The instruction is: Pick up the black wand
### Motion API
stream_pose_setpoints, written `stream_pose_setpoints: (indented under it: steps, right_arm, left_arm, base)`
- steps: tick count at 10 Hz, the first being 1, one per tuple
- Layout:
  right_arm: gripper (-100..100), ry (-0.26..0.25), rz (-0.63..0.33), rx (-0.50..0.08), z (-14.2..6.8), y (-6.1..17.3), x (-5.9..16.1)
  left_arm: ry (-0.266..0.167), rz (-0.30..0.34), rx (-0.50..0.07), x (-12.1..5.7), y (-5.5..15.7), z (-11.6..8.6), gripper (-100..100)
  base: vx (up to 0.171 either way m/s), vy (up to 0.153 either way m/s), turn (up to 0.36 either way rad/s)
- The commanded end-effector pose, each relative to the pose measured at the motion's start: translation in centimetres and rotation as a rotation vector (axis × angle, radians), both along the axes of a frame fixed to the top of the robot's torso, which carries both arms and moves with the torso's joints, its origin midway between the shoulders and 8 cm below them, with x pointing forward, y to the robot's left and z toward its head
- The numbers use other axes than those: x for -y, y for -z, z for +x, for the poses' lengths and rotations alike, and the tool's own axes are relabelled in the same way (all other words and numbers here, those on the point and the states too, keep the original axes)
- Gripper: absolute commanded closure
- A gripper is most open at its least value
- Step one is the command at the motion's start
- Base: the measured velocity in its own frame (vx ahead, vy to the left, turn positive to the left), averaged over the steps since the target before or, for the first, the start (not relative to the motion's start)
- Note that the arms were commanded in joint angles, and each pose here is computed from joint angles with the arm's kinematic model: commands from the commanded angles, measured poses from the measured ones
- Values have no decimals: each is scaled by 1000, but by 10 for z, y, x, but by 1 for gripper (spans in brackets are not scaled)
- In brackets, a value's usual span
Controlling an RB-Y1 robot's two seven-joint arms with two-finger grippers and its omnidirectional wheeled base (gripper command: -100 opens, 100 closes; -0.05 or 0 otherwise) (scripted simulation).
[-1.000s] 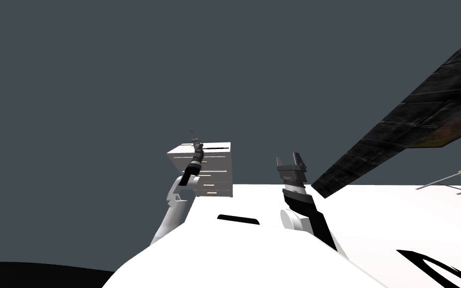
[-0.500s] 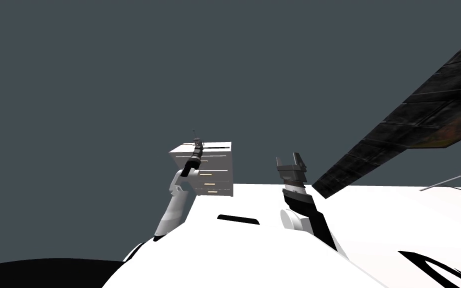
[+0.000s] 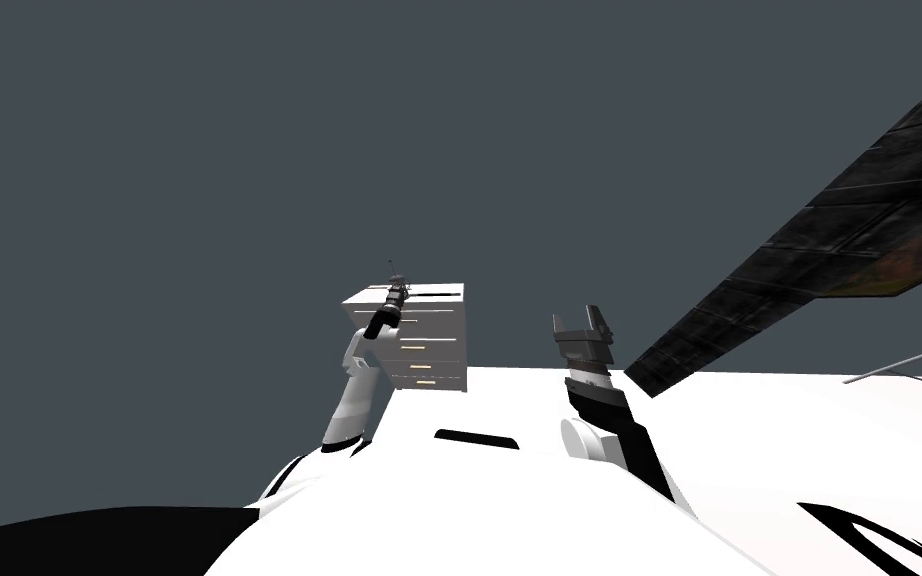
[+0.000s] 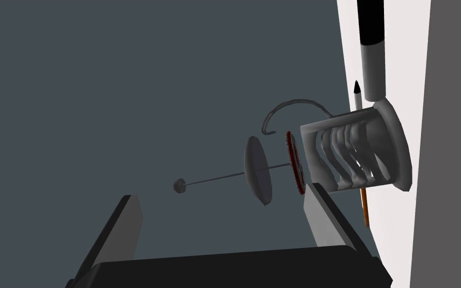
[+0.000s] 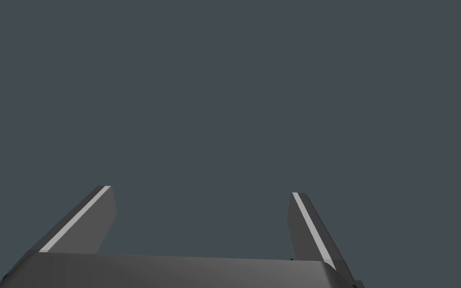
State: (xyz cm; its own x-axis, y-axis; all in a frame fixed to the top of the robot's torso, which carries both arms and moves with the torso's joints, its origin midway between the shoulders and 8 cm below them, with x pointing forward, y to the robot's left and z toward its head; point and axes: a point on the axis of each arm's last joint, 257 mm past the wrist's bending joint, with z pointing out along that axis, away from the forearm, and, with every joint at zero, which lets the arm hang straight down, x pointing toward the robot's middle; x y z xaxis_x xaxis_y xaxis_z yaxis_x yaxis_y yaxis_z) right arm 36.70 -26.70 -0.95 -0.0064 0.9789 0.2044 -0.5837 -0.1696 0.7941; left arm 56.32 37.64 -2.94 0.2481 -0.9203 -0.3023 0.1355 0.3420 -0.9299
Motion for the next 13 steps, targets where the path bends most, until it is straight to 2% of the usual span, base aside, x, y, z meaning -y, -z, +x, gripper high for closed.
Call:
stream_pose_setpoints:
  steps: [1,2,3,4,5,6,7,8,9,10,11,13]
  right_arm:
    - [0,0,0,0,0,0,0]
    - [0,0,0,0,0,0,0]
    - [0,0,0,0,0,0,0]
    - [0,0,0,0,0,0,0]
    - [0,0,0,0,0,0,0]
    - [0,0,0,0,0,0,0]
    - [0,0,0,0,0,0,0]
    - [0,0,0,0,0,0,0]
    - [0,0,0,0,0,0,0]
    - [0,0,0,0,0,0,0]
    - [0,0,0,0,0,0,0]
    - [0,0,0,0,0,0,0]
  left_arm:
    - [-37,-12,-42,-18,5,11,-100]
    - [-32,-19,-40,-14,-4,17,-100]
    - [-34,-22,-49,-14,-2,18,-100]
    - [-65,-37,-82,-29,1,26,-100]
    - [-59,-43,-78,-24,-8,31,-100]
    - [-62,-47,-93,-25,-5,31,-100]
    - [-89,-65,-123,-38,-2,40,-100]
    - [-83,-73,-123,-34,-10,44,-100]
    - [-86,-77,-139,-34,-6,44,-100]
    - [-107,-99,-168,-44,-4,52,-100]
    - [-102,-105,-166,-40,-12,56,-100]
    - [-121,-134,-214,-48,-5,64,-100]
  base:
    - [-18,3,26]
    - [-18,4,20]
    - [-7,2,-2]
    - [-13,6,28]
    - [-14,4,20]
    - [-5,1,-3]
    - [-7,4,30]
    - [-8,4,18]
    - [0,0,0]
    - [-4,3,30]
    - [-4,3,21]
    - [1,2,13]
